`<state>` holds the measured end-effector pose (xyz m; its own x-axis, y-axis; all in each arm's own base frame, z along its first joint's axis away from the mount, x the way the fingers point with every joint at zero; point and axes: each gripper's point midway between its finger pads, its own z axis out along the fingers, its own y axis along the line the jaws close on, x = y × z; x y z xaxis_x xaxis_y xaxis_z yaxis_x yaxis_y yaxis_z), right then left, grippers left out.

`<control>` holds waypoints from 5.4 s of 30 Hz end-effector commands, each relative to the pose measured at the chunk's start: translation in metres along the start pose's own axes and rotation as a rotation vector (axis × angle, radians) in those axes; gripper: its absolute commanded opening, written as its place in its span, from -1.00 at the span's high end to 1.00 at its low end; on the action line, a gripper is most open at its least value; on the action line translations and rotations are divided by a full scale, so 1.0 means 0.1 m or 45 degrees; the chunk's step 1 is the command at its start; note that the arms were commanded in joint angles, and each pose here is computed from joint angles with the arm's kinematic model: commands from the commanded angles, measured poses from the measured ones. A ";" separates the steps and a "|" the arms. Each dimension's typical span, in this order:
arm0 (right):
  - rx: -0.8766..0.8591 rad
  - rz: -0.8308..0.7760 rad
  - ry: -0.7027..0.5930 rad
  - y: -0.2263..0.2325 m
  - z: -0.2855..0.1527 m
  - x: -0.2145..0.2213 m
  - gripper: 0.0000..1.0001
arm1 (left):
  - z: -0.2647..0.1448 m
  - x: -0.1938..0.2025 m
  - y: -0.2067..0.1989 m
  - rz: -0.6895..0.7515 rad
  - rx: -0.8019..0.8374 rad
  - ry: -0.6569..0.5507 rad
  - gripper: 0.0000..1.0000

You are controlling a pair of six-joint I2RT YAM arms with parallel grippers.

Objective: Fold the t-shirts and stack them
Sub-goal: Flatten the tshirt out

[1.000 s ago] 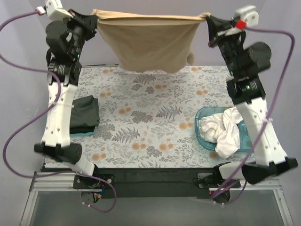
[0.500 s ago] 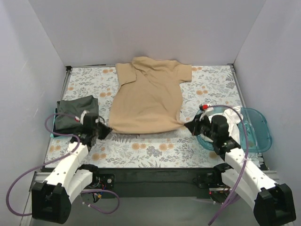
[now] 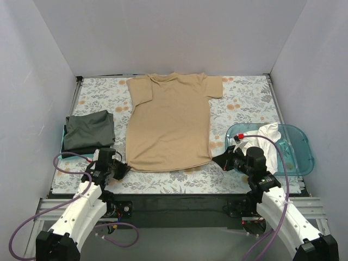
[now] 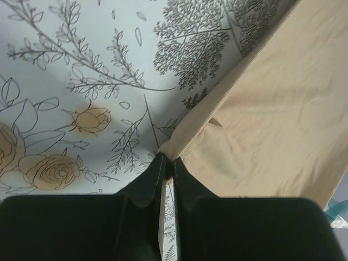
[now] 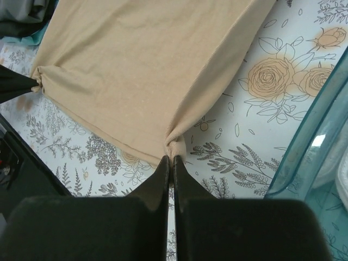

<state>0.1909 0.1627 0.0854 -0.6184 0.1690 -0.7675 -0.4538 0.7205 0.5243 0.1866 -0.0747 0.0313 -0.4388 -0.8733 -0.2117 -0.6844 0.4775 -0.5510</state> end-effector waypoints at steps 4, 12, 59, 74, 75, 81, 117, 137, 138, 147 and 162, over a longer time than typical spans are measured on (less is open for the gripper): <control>0.117 0.129 0.202 -0.18 -0.10 0.49 0.97 | -0.01 0.21 0.30 -0.132 -0.147 0.073 1.00; 0.132 0.122 0.183 -0.09 -0.16 0.32 0.20 | -0.22 0.07 0.07 -0.180 -0.073 -0.010 -0.14; 0.576 -0.004 0.553 -0.60 1.44 -0.36 -0.97 | 0.67 0.59 -0.39 0.393 -0.176 0.186 -0.80; 0.446 -0.177 0.519 -1.07 2.50 -1.20 -0.97 | 0.75 2.01 -1.10 0.461 0.094 0.396 -0.81; 0.422 -0.181 0.515 -1.09 2.56 -1.25 -0.97 | 0.77 2.12 -1.16 0.481 0.113 0.414 -0.81; 0.342 -0.330 0.486 -1.23 2.98 -1.60 -0.97 | 0.98 2.73 -1.69 0.538 0.247 0.565 -0.81; 0.577 -0.180 0.580 -0.99 1.61 -1.36 -0.97 | 1.79 -0.44 -2.72 0.700 -0.163 -0.184 -0.88; 0.587 -0.068 0.649 -1.57 2.14 -1.25 -0.97 | 1.53 -0.47 -1.34 0.527 -0.481 -0.060 -0.89; 0.583 -0.079 0.615 -1.58 2.19 -1.37 -0.97 | 1.47 -0.44 -1.32 0.507 -0.470 -0.048 -0.89; 0.497 -0.214 0.457 -1.70 2.39 -2.06 -0.97 | 0.92 -0.49 -1.34 0.459 -0.368 -0.097 -0.89; 0.551 -0.283 0.402 -1.33 1.73 -2.22 -0.97 | 1.12 -1.18 -1.70 0.429 -0.610 -0.332 -0.61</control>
<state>0.5052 0.1458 0.1017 -0.7579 -0.1839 -0.6259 -0.3253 0.9382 0.1183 0.4246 -0.0827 0.0652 -0.5621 -0.6442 -0.5188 -0.7073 0.6995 -0.1022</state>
